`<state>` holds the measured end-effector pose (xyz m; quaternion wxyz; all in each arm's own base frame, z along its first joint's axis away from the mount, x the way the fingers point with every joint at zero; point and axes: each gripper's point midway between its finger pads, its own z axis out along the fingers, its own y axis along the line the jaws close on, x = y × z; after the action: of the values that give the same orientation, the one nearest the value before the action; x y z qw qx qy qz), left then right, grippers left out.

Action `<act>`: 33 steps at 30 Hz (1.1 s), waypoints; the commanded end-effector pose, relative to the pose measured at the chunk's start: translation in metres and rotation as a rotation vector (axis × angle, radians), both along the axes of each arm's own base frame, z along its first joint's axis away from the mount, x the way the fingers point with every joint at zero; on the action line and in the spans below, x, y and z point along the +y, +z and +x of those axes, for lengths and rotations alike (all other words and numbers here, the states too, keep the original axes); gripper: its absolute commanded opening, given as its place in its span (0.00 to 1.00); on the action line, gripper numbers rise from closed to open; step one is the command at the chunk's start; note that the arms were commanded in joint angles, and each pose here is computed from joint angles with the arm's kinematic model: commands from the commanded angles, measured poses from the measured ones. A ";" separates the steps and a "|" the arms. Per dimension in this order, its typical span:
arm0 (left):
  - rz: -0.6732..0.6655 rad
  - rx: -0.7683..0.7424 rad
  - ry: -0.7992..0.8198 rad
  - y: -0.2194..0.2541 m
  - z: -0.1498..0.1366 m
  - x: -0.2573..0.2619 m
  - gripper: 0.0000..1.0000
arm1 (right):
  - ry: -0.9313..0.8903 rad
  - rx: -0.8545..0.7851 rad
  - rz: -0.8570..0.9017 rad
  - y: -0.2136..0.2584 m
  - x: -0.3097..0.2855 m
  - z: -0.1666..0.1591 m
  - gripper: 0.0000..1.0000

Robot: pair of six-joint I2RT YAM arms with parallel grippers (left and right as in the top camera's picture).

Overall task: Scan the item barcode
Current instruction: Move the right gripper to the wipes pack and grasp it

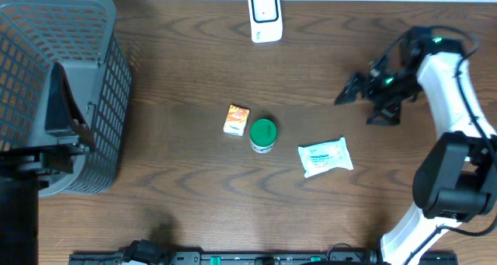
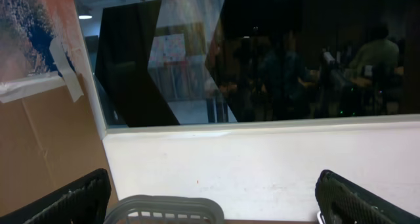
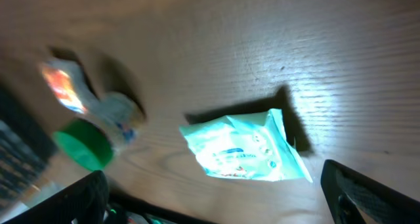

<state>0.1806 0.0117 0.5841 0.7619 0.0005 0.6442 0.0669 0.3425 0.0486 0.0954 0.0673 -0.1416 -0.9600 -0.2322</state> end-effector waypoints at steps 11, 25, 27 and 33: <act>-0.017 -0.118 0.022 0.005 -0.063 0.019 0.99 | 0.088 0.064 0.002 -0.086 0.011 -0.060 0.99; -0.044 -0.222 0.023 -0.001 -0.100 0.028 0.99 | 0.136 0.065 -0.005 -0.137 0.030 -0.102 0.36; -0.046 -0.231 0.023 -0.001 -0.104 0.029 0.99 | 0.136 0.045 -0.005 -0.139 0.030 -0.100 0.17; -0.050 -0.246 0.023 0.000 -0.112 0.031 0.99 | 0.207 -0.075 0.223 -0.114 0.062 -0.083 0.01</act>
<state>0.0749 0.0386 0.5819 0.8305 -0.0287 0.5542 0.0491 0.2748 0.1074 -0.0012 0.0470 -0.0599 -0.9384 -0.3370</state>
